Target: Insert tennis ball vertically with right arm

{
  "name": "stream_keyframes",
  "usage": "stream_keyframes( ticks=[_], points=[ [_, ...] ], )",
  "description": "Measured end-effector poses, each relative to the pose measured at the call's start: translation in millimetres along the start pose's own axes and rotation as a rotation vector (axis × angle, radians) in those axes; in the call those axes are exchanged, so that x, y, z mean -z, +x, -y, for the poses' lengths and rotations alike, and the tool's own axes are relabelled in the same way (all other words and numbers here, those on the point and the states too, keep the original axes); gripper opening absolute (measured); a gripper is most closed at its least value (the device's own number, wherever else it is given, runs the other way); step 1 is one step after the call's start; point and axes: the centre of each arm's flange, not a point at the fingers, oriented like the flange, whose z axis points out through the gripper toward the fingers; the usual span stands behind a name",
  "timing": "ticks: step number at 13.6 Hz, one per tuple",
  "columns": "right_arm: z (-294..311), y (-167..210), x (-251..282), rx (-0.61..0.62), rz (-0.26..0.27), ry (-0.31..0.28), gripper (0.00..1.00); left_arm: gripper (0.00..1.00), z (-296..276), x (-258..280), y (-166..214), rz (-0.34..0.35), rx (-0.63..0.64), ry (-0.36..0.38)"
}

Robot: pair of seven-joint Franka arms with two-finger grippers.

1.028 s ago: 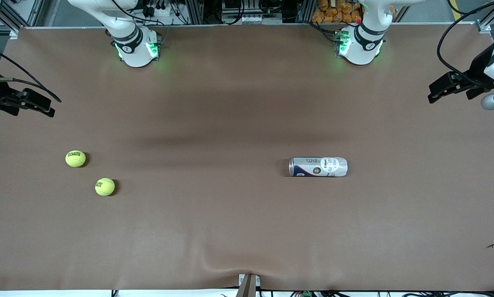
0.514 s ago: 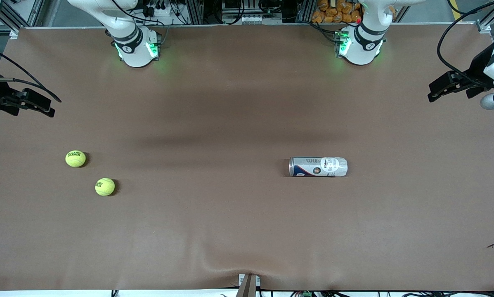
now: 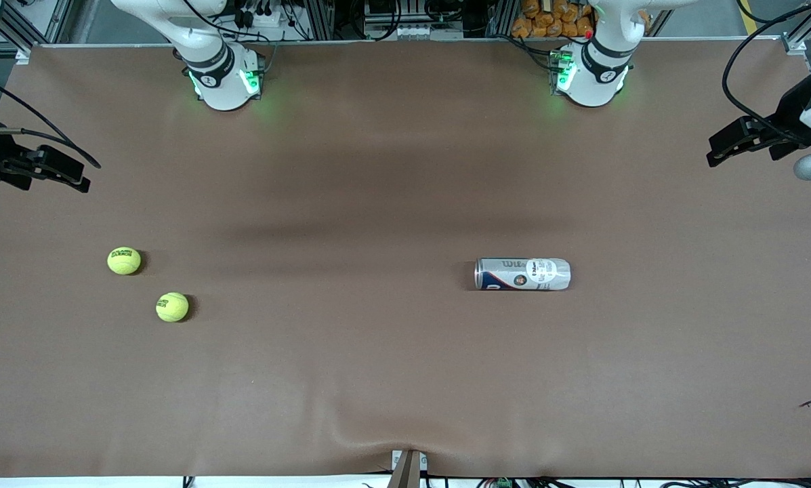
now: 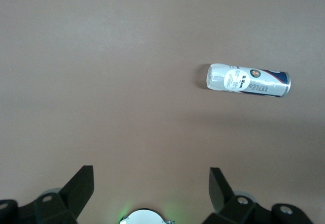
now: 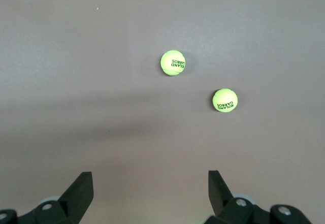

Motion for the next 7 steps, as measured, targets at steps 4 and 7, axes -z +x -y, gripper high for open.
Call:
stream_keyframes(
  ticks=[4,7],
  points=[
    [0,0,0,0.0,0.0,0.0,1.0,1.0,-3,-11,4,0.027,-0.052,0.003],
    [0,0,0,0.0,0.0,0.0,1.0,1.0,-9,-20,7,0.046,-0.072,0.005]
  ],
)
